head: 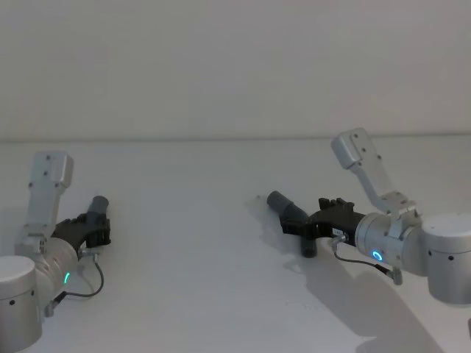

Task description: Use both hands to pick up one end of the pipe from the table, align the ends, and insert them.

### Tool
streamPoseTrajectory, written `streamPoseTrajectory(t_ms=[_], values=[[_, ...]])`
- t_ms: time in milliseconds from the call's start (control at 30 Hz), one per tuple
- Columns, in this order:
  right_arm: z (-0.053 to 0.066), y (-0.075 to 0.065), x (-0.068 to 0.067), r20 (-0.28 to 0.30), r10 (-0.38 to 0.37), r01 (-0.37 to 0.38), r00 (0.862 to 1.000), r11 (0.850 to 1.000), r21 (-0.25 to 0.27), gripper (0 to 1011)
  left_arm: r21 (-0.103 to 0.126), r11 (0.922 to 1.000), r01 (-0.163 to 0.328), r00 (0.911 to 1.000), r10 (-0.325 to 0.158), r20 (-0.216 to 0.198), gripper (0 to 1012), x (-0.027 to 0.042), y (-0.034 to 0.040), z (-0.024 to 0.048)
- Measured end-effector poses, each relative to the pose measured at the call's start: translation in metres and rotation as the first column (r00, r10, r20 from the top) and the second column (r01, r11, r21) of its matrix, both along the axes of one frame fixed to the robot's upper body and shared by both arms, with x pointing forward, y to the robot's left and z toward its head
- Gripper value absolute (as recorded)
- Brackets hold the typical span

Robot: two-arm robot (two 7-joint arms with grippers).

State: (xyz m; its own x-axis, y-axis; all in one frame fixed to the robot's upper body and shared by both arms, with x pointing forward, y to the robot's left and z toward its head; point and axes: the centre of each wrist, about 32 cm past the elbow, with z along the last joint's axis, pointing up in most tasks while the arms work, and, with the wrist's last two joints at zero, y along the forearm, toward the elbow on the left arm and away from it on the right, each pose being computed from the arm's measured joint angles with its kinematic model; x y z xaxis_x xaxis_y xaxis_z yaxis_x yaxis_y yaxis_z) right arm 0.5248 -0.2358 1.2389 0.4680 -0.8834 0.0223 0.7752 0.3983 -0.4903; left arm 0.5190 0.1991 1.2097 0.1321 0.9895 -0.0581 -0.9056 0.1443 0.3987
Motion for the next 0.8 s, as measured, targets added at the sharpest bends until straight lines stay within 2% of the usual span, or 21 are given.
streamPoseTrajectory(t_ms=[800], values=[[-0.0051, 0.0029, 0.0024, -0.033, -0.013, 0.013, 0.999, 1.000, -0.008, 1002, 0.000, 1.0000, 0.000, 1.0000, 0.000, 0.000, 302, 0.0000, 0.0000, 0.0000]])
